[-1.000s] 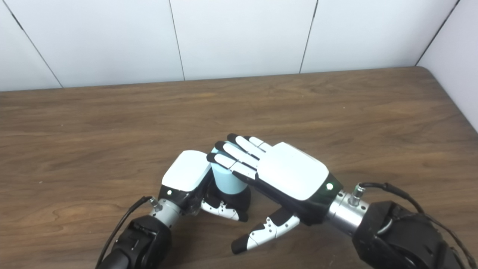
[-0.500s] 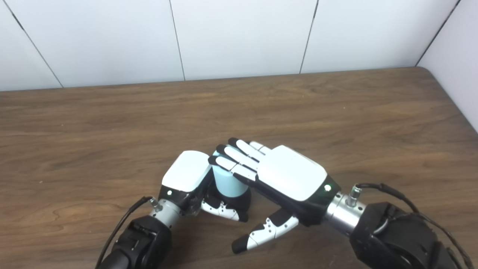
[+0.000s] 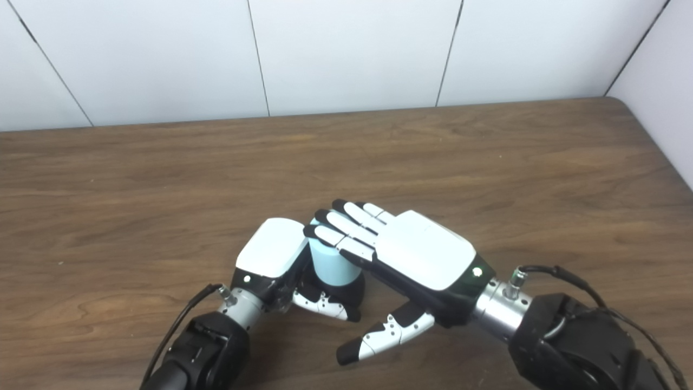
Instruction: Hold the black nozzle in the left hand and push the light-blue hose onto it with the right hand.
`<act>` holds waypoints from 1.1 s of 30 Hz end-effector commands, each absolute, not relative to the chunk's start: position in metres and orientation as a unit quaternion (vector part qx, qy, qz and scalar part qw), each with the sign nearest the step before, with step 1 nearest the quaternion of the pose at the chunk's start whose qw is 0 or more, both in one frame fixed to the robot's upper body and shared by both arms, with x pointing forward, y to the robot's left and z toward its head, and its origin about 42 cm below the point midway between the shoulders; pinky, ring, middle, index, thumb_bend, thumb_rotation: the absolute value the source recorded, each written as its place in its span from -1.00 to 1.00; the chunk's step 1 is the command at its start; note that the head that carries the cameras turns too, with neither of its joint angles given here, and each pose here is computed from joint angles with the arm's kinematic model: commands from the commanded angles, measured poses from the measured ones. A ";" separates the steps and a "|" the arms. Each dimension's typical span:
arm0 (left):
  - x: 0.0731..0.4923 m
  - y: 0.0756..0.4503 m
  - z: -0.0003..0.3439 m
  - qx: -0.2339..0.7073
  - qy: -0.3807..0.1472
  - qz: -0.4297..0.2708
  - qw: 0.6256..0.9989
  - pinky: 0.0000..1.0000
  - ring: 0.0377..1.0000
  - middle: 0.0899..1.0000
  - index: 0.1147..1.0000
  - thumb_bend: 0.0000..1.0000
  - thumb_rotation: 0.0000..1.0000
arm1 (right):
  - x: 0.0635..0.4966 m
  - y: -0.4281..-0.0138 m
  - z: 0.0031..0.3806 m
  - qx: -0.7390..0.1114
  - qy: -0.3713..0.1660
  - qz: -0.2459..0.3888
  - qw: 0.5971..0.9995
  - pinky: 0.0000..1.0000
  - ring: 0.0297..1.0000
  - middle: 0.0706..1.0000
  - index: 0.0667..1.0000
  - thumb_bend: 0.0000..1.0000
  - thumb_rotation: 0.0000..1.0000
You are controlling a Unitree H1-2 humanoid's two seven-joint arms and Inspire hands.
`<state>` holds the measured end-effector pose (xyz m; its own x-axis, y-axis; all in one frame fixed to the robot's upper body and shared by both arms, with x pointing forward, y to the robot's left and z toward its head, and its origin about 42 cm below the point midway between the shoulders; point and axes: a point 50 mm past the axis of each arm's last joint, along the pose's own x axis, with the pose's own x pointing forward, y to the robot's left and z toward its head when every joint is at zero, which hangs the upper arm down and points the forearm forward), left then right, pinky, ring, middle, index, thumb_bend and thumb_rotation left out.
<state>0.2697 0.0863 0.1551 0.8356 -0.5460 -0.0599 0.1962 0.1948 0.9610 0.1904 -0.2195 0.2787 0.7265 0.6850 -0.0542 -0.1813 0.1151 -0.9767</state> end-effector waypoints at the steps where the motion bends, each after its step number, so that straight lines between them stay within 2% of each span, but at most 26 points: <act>1: 0.258 0.095 0.123 0.600 -0.083 -0.290 0.741 -0.27 -0.04 -0.02 -0.24 -0.05 -1.00 | 0.188 -0.223 0.281 -0.601 -0.200 0.321 0.704 0.96 0.99 0.97 0.92 0.38 1.00; 5: 0.258 0.095 0.122 0.598 -0.082 -0.291 0.742 -0.27 -0.06 -0.02 -0.23 -0.05 -1.00 | 0.189 -0.227 0.302 -0.582 -0.263 0.274 0.719 0.88 0.95 0.93 0.90 0.31 1.00; 9: 0.259 0.095 0.120 0.600 -0.081 -0.292 0.741 -0.28 -0.07 -0.03 -0.21 -0.05 -1.00 | 0.198 -0.230 0.318 -0.585 -0.291 0.247 0.715 0.88 0.96 0.96 0.91 0.26 1.00; 12: 0.260 0.095 0.121 0.599 -0.082 -0.291 0.741 -0.31 -0.06 0.02 -0.21 -0.06 -1.00 | 0.203 -0.232 0.326 -0.587 -0.297 0.230 0.717 0.92 0.97 0.98 0.93 0.26 1.00; 16: 0.261 0.098 0.122 0.595 -0.086 -0.287 0.746 -0.23 -0.04 -0.03 -0.22 -0.05 -1.00 | 0.207 -0.234 0.332 -0.585 -0.302 0.213 0.721 0.91 0.96 0.96 0.92 0.22 1.00; 21: 0.261 0.100 0.123 0.593 -0.094 -0.285 0.747 -0.23 -0.05 -0.03 -0.23 -0.05 -1.00 | 0.207 -0.234 0.332 -0.591 -0.297 0.210 0.720 0.84 0.94 0.95 0.90 0.22 1.00; 26: 0.262 0.100 0.124 0.590 -0.106 -0.280 0.750 -0.27 -0.05 -0.01 -0.23 -0.05 -1.00 | 0.207 -0.234 0.330 -0.595 -0.284 0.211 0.721 0.87 0.96 0.99 0.92 0.24 1.00; 27: 0.262 0.100 0.124 0.599 -0.112 -0.276 0.743 -0.11 -0.10 -0.04 -0.22 -0.02 -1.00 | 0.207 -0.234 0.330 -0.596 -0.284 0.210 0.721 0.87 0.96 0.99 0.91 0.24 1.00; 29: 0.263 0.101 0.126 0.618 -0.134 -0.267 0.727 0.00 0.10 -0.08 -0.16 0.03 -1.00 | 0.208 -0.234 0.329 -0.595 -0.283 0.210 0.722 0.87 0.97 0.98 0.91 0.24 1.00; 30: 0.263 0.102 0.126 0.626 -0.148 -0.262 0.720 0.05 0.18 0.09 0.07 0.39 -0.83 | 0.208 -0.233 0.329 -0.595 -0.283 0.210 0.723 0.87 0.97 0.98 0.91 0.24 1.00; 32: 0.265 0.103 0.127 0.632 -0.172 -0.252 0.713 0.21 0.32 0.27 0.26 0.63 -0.53 | 0.208 -0.233 0.329 -0.593 -0.282 0.209 0.725 0.87 0.98 0.98 0.91 0.23 1.00; 33: 0.266 0.104 0.127 0.633 -0.181 -0.245 0.711 0.25 0.34 0.30 0.28 0.67 -0.47 | 0.208 -0.232 0.329 -0.593 -0.281 0.209 0.726 0.87 0.98 0.98 0.91 0.24 1.00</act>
